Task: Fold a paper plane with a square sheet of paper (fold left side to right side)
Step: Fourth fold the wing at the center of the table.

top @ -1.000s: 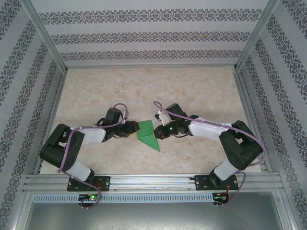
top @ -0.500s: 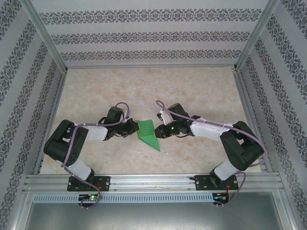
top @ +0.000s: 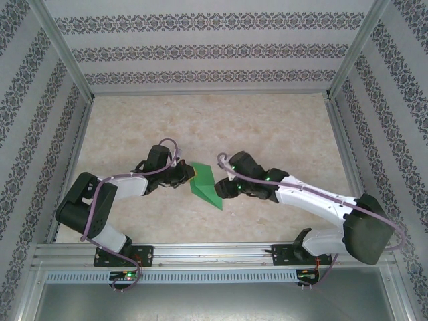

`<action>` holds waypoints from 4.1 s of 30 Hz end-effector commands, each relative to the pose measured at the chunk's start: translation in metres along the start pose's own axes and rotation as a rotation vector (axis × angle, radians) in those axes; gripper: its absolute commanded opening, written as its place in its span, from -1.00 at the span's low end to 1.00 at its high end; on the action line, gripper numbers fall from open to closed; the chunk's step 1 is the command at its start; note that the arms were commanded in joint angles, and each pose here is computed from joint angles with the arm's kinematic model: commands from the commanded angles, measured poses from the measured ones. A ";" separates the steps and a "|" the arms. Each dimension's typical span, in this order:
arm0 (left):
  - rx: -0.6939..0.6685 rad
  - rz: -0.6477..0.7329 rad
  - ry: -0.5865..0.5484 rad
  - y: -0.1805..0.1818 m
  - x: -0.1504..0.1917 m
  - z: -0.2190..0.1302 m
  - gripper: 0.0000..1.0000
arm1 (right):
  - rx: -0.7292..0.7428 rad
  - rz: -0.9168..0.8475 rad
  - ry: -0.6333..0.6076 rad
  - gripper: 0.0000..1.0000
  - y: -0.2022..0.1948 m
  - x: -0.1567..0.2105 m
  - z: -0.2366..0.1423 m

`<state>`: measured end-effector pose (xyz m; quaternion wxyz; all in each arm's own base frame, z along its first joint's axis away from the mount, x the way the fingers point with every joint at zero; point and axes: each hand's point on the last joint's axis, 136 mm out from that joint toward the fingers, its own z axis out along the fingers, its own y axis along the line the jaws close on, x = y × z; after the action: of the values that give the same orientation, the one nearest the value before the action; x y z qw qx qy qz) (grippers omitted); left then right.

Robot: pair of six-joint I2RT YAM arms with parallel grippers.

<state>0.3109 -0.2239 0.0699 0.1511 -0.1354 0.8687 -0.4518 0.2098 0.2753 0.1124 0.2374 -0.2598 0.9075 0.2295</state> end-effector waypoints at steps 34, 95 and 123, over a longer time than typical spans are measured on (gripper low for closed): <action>0.040 -0.009 0.011 -0.027 0.000 -0.001 -0.97 | 0.385 -0.170 0.075 -0.21 0.007 0.028 0.074; -0.029 -0.045 0.033 0.026 0.036 -0.070 -0.26 | -0.230 0.175 0.246 -0.92 0.039 0.040 0.102; -0.095 -0.015 0.089 0.030 0.036 -0.007 -0.20 | -0.240 0.201 0.266 -0.87 0.035 0.050 0.106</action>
<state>0.2599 -0.2076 0.0356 0.0789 -0.1380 0.8982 -0.4098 0.1880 0.3461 0.0233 0.0745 -0.2292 0.9152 0.3230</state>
